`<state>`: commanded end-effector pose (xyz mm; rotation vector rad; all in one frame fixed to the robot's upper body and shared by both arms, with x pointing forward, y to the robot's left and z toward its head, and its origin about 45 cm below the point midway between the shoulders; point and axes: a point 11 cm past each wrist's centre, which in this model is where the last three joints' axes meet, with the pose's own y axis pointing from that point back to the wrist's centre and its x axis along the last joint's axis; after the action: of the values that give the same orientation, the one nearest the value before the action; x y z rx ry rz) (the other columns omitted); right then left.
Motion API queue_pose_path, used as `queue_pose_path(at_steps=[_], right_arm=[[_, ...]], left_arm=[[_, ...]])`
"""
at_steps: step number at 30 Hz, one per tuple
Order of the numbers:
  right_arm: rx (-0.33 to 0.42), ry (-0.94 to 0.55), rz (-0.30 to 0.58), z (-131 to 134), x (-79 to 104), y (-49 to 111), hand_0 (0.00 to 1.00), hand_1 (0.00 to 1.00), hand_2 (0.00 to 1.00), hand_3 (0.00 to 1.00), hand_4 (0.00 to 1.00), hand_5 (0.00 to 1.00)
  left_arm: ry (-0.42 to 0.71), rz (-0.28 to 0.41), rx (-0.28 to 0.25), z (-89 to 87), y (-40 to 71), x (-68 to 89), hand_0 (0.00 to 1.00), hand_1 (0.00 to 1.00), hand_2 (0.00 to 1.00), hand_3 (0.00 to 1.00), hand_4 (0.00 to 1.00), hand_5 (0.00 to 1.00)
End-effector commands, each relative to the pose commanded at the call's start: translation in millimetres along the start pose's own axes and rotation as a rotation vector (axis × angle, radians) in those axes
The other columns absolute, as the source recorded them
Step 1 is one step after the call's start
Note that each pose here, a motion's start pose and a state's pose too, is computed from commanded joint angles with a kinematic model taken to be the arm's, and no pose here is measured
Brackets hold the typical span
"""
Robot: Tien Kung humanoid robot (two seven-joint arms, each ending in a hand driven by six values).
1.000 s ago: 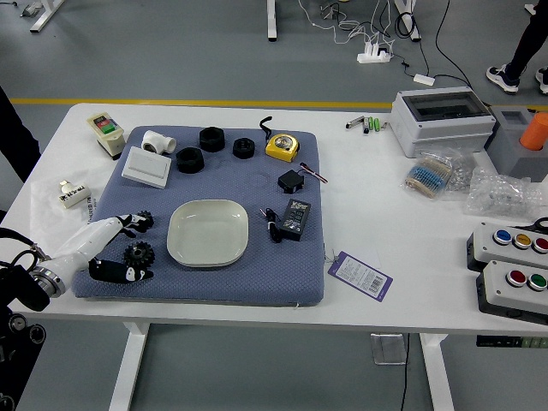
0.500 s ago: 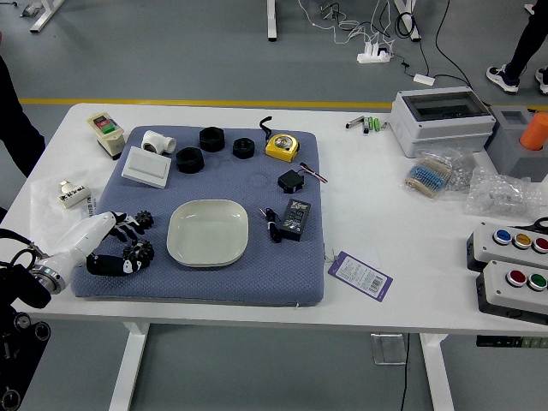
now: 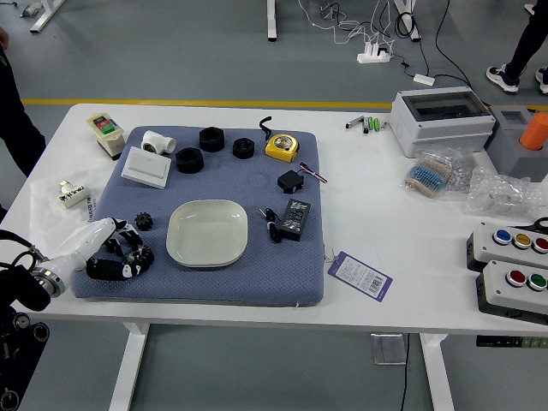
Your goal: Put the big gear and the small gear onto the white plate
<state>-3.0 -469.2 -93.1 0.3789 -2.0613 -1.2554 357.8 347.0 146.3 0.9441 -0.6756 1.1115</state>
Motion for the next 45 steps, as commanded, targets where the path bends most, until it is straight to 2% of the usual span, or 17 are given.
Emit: queue_pose_path(at_steps=[4, 5, 10, 11, 16, 17, 28, 29, 34, 35, 40, 41, 45], right_arm=[[0.001, 0.000, -0.001, -0.5, -0.4, 0.1, 0.697, 0.709, 0.737, 0.562, 0.785, 0.642], [0.001, 0.000, -0.001, -0.6, -0.4, 0.1, 0.695, 0.709, 0.737, 0.562, 0.785, 0.642], [0.001, 0.001, -0.001, -0.7, -0.3, 0.1, 0.695, 0.709, 0.737, 0.562, 0.785, 0.642], [0.001, 0.001, -0.001, -0.6, -0.3, 0.0, 0.696, 0.709, 0.737, 0.562, 0.784, 0.641], [0.001, 0.001, -0.001, -0.9, -0.3, 0.0, 0.696, 0.709, 0.737, 0.562, 0.784, 0.641], [0.001, 0.001, -0.001, -1.0, -0.3, 0.0, 0.695, 0.709, 0.737, 0.562, 0.784, 0.641], [0.001, 0.000, -0.003, -1.2, -0.9, 0.1, 0.695, 0.709, 0.737, 0.562, 0.784, 0.642], [0.001, 0.000, -0.003, -1.2, -0.9, 0.1, 0.697, 0.709, 0.737, 0.562, 0.785, 0.642], [0.001, 0.000, -0.003, -1.1, -1.0, 0.2, 0.697, 0.709, 0.737, 0.562, 0.785, 0.642], [0.001, 0.000, -0.003, -1.1, -1.0, 0.1, 0.696, 0.709, 0.737, 0.561, 0.785, 0.641], [0.001, 0.000, -0.003, -1.0, -1.0, 0.1, 0.696, 0.709, 0.737, 0.561, 0.785, 0.641], [0.000, 0.000, -0.003, -0.7, -0.9, 0.1, 0.696, 0.709, 0.737, 0.561, 0.785, 0.641], [-0.001, 0.000, -0.003, 0.1, -0.8, 0.1, 0.696, 0.709, 0.737, 0.561, 0.785, 0.641]], left_arm=[[-0.003, 0.013, -0.004, 1.8, 0.0, 3.8, 0.430, 0.470, 0.527, 0.561, 0.704, 0.020], [-0.004, 0.016, -0.005, 2.3, 0.0, 4.6, 0.453, 0.564, 0.626, 0.596, 0.777, 0.053], [-0.007, 0.021, -0.009, 4.3, 0.3, 6.7, 0.453, 0.564, 0.626, 0.596, 0.777, 0.053], [-0.006, 0.020, -0.009, 4.8, 0.4, 6.8, 0.481, 0.630, 0.710, 0.618, 0.839, 0.077], [-0.004, -0.001, -0.004, 5.2, 0.3, 4.3, 0.481, 0.630, 0.710, 0.618, 0.839, 0.077], [-0.004, -0.003, -0.004, 5.2, 0.4, 4.0, 0.546, 0.682, 0.764, 0.711, 0.928, 0.105], [0.001, -0.035, 0.009, 3.7, 0.7, 0.0, 0.568, 0.693, 0.775, 0.739, 0.940, 0.103], [0.001, -0.039, 0.010, 3.5, 0.7, -0.4, 0.456, 0.547, 0.564, 0.610, 0.816, 0.076], [0.000, -0.037, 0.007, 4.5, 0.8, -0.6, 0.456, 0.547, 0.564, 0.610, 0.816, 0.076], [0.000, -0.036, 0.006, 4.7, 0.8, -0.5, 0.381, 0.419, 0.461, 0.541, 0.627, 0.007], [-0.002, -0.038, 0.003, 5.5, 0.3, -0.8, 0.381, 0.419, 0.461, 0.541, 0.627, 0.007], [-0.002, -0.040, 0.004, 5.2, 0.3, -1.0, 0.316, 0.355, 0.390, 0.474, 0.271, 0.002], [-0.004, -0.041, 0.005, 4.8, 0.4, -0.4, 0.316, 0.355, 0.390, 0.474, 0.271, 0.002]])
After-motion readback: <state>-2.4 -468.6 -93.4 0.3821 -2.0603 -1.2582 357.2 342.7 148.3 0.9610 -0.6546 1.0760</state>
